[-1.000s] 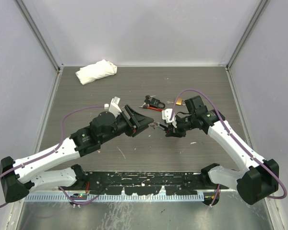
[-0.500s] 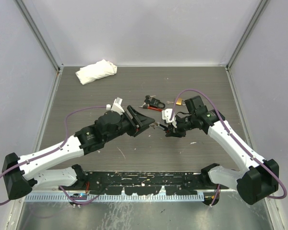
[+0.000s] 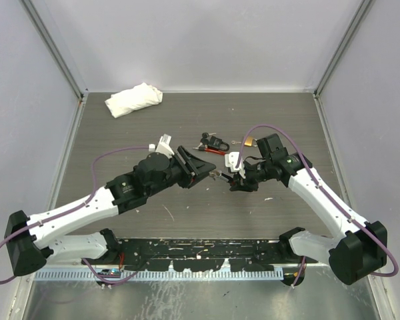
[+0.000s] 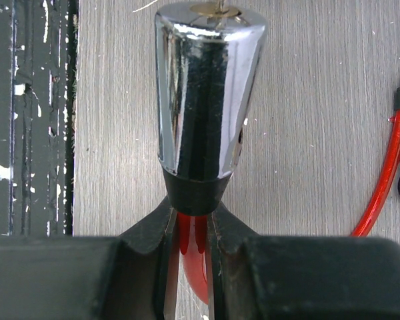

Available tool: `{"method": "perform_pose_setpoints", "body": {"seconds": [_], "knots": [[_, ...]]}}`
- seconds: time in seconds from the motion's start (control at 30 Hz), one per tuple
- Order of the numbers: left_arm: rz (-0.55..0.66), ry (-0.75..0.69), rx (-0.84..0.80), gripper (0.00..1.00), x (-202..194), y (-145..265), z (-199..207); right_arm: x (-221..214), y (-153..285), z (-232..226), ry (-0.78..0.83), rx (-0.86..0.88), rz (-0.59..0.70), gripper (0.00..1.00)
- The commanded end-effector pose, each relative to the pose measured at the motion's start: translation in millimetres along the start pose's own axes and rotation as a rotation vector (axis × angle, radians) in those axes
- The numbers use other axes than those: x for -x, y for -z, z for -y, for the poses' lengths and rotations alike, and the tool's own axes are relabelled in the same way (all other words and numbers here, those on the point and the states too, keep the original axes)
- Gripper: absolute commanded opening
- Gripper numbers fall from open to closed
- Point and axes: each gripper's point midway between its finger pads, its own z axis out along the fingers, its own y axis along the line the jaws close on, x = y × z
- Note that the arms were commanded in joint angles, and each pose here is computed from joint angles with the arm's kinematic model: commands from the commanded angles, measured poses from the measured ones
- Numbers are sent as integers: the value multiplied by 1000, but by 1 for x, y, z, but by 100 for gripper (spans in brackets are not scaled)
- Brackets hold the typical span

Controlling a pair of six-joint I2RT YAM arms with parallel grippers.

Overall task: Lock with the key
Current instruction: Adjust the key in the lock.

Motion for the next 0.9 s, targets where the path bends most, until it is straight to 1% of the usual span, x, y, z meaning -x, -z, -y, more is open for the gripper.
{"method": "perform_pose_setpoints", "body": {"seconds": [0.0, 0.23, 0.53, 0.73, 0.87], "knots": [[34, 7, -69, 47, 8, 0, 30, 14, 3, 12, 71, -42, 38, 1], [34, 3, -59, 45, 8, -5, 28, 15, 3, 12, 75, -44, 39, 1], [24, -6, -55, 37, 5, -11, 28, 14, 4, 11, 78, -47, 39, 1], [14, -11, -56, 26, 3, -12, 27, 13, 4, 10, 79, -48, 38, 1], [14, -28, -60, 12, 3, -13, 26, 14, 5, 11, 83, -51, 38, 1]]}}
